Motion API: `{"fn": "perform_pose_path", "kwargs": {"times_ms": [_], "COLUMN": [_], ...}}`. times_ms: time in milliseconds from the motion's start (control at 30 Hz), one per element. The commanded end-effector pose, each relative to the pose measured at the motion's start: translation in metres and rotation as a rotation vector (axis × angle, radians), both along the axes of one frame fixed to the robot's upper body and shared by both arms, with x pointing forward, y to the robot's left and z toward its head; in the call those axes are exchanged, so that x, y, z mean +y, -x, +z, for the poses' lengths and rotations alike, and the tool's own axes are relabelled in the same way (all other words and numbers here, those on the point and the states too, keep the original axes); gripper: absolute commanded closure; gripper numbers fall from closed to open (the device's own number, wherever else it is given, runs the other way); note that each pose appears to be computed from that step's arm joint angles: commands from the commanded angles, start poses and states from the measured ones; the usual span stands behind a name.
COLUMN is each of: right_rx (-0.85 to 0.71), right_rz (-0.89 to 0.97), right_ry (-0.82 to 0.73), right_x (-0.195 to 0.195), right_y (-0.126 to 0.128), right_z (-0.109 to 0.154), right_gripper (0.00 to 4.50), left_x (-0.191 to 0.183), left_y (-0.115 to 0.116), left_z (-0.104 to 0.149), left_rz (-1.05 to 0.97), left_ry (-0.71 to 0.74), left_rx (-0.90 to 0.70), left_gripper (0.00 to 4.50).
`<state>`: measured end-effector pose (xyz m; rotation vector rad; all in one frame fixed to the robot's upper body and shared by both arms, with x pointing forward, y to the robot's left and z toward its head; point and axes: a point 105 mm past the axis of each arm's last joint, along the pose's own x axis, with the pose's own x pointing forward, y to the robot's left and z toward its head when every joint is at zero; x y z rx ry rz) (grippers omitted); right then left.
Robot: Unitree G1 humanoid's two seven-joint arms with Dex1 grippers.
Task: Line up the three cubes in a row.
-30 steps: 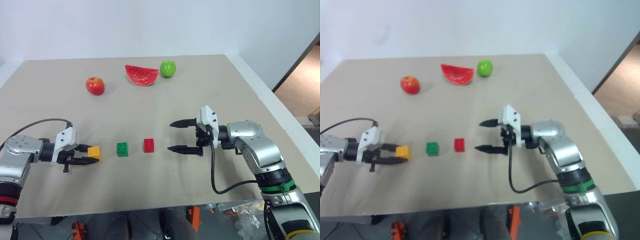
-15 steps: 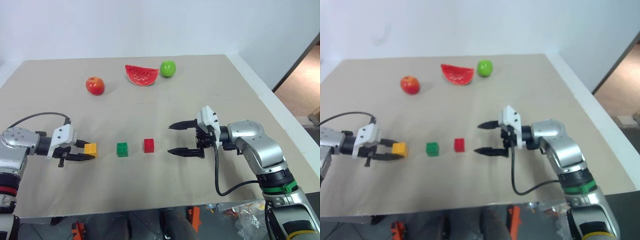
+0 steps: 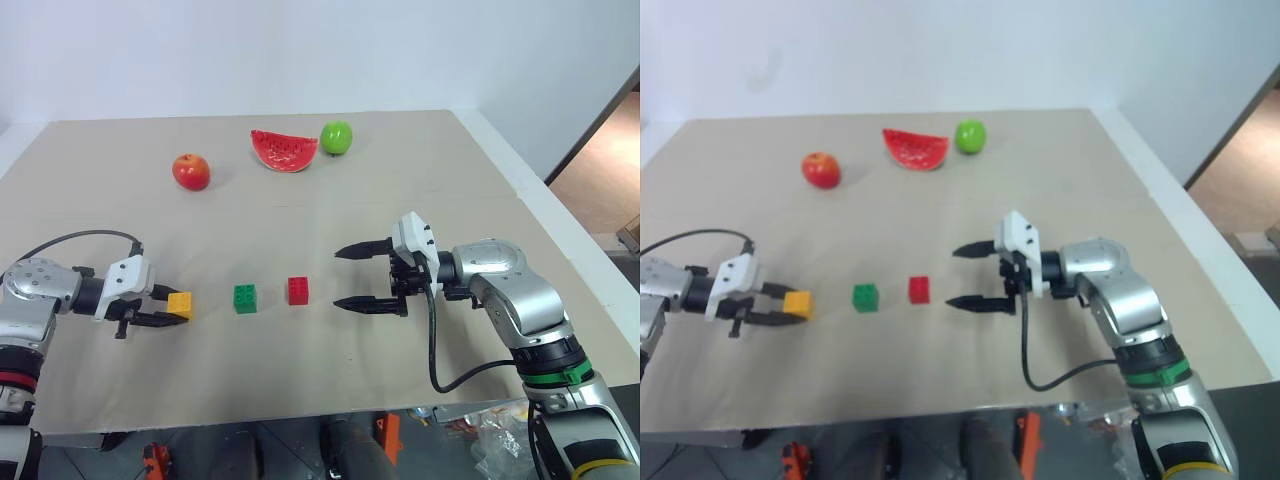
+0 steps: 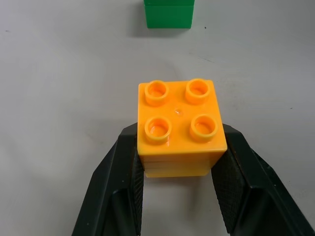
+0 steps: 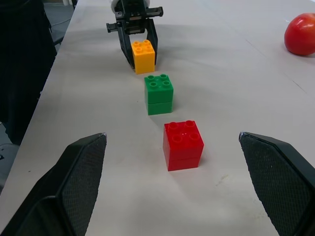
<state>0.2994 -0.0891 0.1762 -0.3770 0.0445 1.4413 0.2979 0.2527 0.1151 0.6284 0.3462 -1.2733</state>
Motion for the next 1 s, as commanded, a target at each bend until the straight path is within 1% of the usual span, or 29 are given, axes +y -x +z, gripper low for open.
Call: {"fn": "perform_pose_path", "kwargs": {"times_ms": [33, 67, 133, 200, 233, 267, 300, 333, 433, 567, 633, 700, 800, 867, 933, 1000], "right_rx": [-0.034, -0.034, -0.033, -0.033, -0.033, -0.032, -0.032, -0.032, -0.035, -0.032, -0.029, -0.018, -0.001, -0.006, -0.053, -0.104], "right_rz": [0.011, 0.011, 0.01, 0.009, 0.008, 0.008, 0.008, 0.007, 0.007, 0.007, 0.008, 0.011, -0.013, -0.042, -0.14, -0.24], "right_ry": [0.0, 0.001, 0.001, 0.001, 0.001, 0.001, 0.001, 0.001, -0.003, -0.022, -0.038, -0.066, -0.129, -0.146, -0.162, -0.162], "right_x": [0.001, 0.001, 0.001, 0.0, 0.0, 0.0, 0.0, 0.0, 0.0, 0.001, 0.001, 0.0, -0.003, -0.006, -0.015, -0.023], "right_y": [0.002, 0.002, 0.002, 0.002, 0.002, 0.002, 0.002, 0.001, 0.0, -0.001, 0.0, 0.003, 0.002, -0.002, -0.02, -0.037], "right_z": [0.006, 0.006, 0.005, 0.005, 0.005, 0.004, 0.004, 0.004, 0.003, 0.006, 0.01, 0.018, 0.035, 0.042, 0.046, 0.046], "right_gripper": [0.0, 0.0, 0.0, 0.0, 0.0, 0.0, 0.0, 0.0, 0.0, 0.0, 0.0, 0.0, 0.0, 0.0, 0.0, 0.0], "left_x": [-0.001, -0.001, 0.0, 0.001, 0.002, 0.002, 0.003, 0.004, 0.006, 0.004, 0.003, 0.004, 0.004, 0.008, 0.023, 0.034], "left_y": [0.001, 0.001, 0.001, -0.001, -0.001, -0.001, -0.001, -0.001, 0.002, 0.019, 0.028, 0.037, 0.041, 0.031, 0.008, -0.007], "left_z": [-0.001, -0.002, -0.002, 0.003, 0.006, 0.009, 0.013, 0.017, 0.028, 0.047, 0.061, 0.073, 0.09, 0.101, 0.114, 0.117], "left_rz": [-0.029, -0.032, -0.033, -0.03, -0.03, -0.03, -0.029, -0.028, -0.022, -0.025, 0.002, 0.041, 0.146, 0.26, 0.461, 0.615], "left_ry": [-0.022, -0.025, -0.031, -0.029, -0.027, -0.026, -0.024, -0.023, -0.023, -0.012, 0.009, 0.028, 0.101, 0.18, 0.289, 0.37], "left_rx": [0.0, 0.001, -0.001, -0.012, -0.018, -0.023, -0.028, -0.033, -0.049, -0.022, -0.004, 0.009, -0.001, -0.051, -0.187, -0.286], "left_gripper": [3.16, 3.16, 2.12, 1.38, 1.13, 0.67, 0.44, 0.07, 0.03, 0.03, 0.03, 0.03, 0.03, 0.03, 0.03, 0.03]}}
